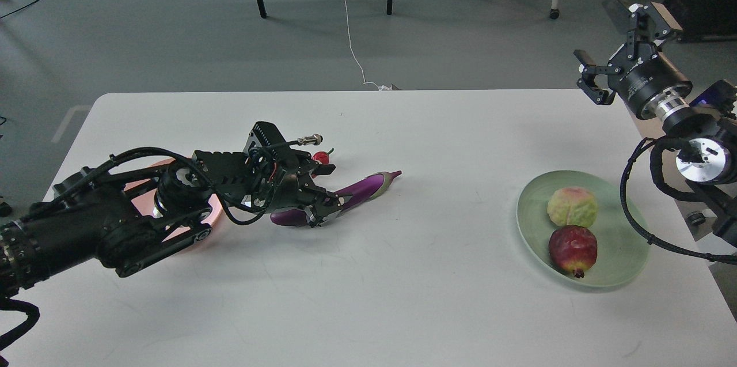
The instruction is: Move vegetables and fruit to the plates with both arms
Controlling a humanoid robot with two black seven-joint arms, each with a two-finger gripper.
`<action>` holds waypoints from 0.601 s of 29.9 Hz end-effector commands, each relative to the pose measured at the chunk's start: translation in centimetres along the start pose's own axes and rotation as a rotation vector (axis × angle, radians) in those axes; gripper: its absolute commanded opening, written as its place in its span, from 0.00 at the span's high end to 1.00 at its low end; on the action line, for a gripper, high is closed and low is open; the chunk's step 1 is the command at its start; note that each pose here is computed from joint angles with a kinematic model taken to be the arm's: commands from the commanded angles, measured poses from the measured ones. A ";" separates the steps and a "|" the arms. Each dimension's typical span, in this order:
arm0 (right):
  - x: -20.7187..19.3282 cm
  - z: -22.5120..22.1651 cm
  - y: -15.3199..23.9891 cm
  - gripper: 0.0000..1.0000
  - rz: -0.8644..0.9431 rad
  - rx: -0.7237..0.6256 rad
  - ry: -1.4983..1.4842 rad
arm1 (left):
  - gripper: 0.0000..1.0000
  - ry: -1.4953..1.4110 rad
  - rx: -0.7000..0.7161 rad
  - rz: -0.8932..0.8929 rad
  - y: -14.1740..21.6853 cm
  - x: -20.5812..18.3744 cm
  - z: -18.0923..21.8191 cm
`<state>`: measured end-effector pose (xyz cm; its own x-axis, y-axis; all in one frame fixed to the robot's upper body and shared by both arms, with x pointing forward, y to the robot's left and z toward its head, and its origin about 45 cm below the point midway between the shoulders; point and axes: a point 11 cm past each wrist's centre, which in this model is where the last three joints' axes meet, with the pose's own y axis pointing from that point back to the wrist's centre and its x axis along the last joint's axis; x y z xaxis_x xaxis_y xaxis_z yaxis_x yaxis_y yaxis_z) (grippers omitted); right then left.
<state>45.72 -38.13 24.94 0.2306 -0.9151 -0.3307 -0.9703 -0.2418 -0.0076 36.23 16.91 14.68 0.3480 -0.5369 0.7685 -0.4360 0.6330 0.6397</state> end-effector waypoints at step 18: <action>-0.9 0.4 -0.1 0.01 -0.031 0.002 -0.018 | 0.89 0.090 0.047 -0.055 -0.6 -4.2 -0.2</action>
<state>45.64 -37.04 24.89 0.2616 -0.9005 -0.3473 -0.9621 -0.2721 -0.0191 35.05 18.58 10.89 0.4390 -0.5252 0.7290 -0.4462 0.5768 0.6843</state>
